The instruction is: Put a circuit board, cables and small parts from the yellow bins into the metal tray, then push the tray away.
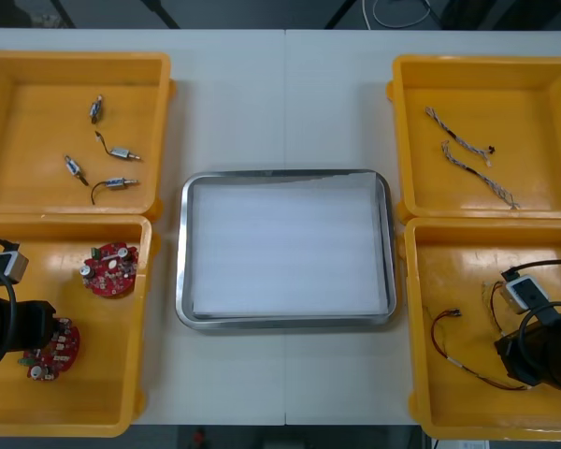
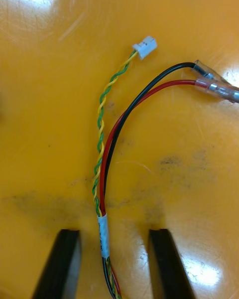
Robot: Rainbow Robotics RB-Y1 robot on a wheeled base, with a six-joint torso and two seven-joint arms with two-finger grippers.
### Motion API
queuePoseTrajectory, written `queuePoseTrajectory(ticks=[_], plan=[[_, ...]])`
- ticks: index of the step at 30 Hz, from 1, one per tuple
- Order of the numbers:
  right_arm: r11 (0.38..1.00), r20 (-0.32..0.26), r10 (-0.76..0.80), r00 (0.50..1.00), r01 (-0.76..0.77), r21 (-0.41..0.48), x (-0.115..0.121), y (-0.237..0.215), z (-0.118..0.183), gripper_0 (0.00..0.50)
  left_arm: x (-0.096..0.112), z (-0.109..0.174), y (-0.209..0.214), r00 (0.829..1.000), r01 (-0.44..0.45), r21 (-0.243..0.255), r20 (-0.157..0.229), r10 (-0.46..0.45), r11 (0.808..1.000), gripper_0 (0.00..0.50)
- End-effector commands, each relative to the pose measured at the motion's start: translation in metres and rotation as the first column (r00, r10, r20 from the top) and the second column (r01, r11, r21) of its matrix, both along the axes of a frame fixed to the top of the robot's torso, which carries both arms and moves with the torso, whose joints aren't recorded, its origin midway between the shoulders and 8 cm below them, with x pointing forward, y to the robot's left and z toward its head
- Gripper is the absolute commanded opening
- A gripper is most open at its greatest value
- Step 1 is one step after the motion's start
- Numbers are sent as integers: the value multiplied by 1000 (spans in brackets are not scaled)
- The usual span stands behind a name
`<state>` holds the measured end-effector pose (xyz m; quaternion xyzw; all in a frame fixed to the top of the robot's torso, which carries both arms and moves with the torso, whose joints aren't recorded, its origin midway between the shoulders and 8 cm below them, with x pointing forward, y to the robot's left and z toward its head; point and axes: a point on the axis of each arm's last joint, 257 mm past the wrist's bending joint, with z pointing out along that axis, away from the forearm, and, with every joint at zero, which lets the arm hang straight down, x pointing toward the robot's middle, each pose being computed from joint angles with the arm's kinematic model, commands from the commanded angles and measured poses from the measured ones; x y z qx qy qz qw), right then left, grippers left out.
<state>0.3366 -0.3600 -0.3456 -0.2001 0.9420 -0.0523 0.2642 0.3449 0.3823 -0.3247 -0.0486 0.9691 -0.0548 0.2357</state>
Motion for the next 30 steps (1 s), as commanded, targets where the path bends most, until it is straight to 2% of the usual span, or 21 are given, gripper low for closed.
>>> queuePoseTrajectory(ticks=[1,5,10,15,24,25,27,30], plan=[[1000,-71,-5,997,3,-26,-27,-10,-21,0,-5,-2,4,999,-40,-10,-8,40,999,0],[1000,-87,-15,996,14,-11,-31,-9,-23,0,3,16,10,999,-43,6,-11,43,999,0],[1000,-78,-15,997,14,-11,-28,-10,-7,0,13,50,12,999,-41,29,-20,42,999,0],[1000,-72,-9,997,7,-27,-27,-12,32,0,19,90,12,999,-32,57,-40,34,998,0],[1000,-72,30,997,-29,9,-27,-1,95,0,27,146,-7,997,12,84,-77,-6,996,0],[1000,-75,31,997,-30,10,-28,-1,98,0,29,149,-10,997,18,83,-71,-12,996,0],[999,-72,40,997,-40,9,-27,1,113,0,42,166,-25,999,47,76,-27,-45,996,0],[999,-73,46,996,-46,5,-25,2,130,0,56,181,-43,997,80,74,5,-81,994,0]])
